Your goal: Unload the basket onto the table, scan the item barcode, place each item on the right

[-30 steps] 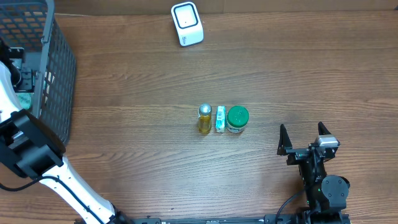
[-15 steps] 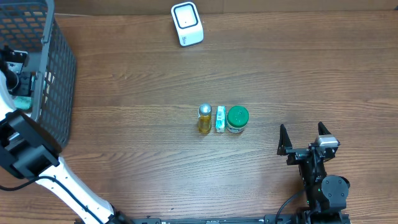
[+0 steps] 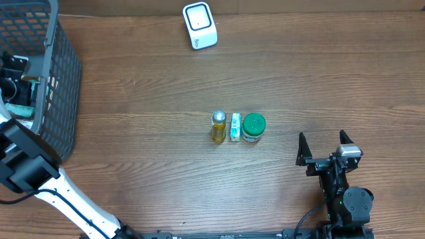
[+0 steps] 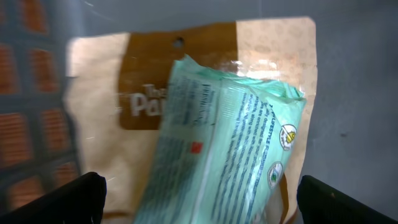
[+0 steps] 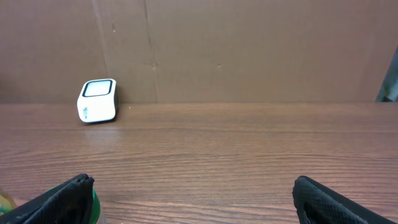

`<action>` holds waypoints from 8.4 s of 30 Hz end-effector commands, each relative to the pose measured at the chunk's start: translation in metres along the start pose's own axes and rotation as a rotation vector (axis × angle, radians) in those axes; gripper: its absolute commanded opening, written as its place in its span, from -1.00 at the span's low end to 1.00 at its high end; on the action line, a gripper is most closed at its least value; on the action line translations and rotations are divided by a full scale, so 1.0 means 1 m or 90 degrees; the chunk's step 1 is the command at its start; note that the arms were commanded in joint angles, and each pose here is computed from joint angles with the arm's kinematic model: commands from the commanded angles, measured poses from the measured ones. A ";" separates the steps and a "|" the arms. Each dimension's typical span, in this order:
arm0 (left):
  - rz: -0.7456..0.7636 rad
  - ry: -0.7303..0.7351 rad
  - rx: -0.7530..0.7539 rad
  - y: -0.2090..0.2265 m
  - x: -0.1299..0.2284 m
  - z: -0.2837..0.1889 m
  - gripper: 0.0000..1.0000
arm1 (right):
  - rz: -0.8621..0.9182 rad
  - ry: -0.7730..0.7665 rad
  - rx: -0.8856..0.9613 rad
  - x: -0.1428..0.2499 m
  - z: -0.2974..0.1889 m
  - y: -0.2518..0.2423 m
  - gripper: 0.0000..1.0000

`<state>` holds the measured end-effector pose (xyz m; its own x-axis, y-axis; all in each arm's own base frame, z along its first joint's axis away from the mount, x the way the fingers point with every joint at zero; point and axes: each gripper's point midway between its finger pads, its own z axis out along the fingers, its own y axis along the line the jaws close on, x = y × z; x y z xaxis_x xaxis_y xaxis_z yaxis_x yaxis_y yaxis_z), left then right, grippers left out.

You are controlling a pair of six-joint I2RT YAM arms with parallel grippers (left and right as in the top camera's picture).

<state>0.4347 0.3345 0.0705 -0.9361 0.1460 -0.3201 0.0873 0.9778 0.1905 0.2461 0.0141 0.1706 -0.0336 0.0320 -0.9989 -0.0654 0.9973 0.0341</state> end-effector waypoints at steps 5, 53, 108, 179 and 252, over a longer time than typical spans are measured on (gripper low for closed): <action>-0.020 0.102 0.028 -0.013 0.042 0.063 1.00 | 0.001 -0.004 -0.005 0.001 0.000 0.002 1.00; -0.354 -0.060 -0.136 0.017 -0.008 -0.115 -0.65 | 0.001 -0.004 -0.005 0.001 0.000 0.002 1.00; -0.279 0.135 -0.040 -0.043 0.103 0.082 0.99 | 0.001 -0.004 -0.005 0.001 0.000 0.002 1.00; -0.245 0.116 0.170 -0.098 0.065 0.079 0.99 | 0.001 -0.004 -0.005 0.001 0.000 0.002 1.00; -0.396 0.156 -0.020 -0.037 0.013 -0.021 -0.76 | 0.001 -0.004 -0.005 0.001 0.000 0.002 1.00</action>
<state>0.3933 0.2875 0.0514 -0.8855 -0.4589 -0.0730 -0.4631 0.8845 0.0570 0.2461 0.0141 0.1706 -0.0335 0.0316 -0.9989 -0.0654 0.9973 0.0338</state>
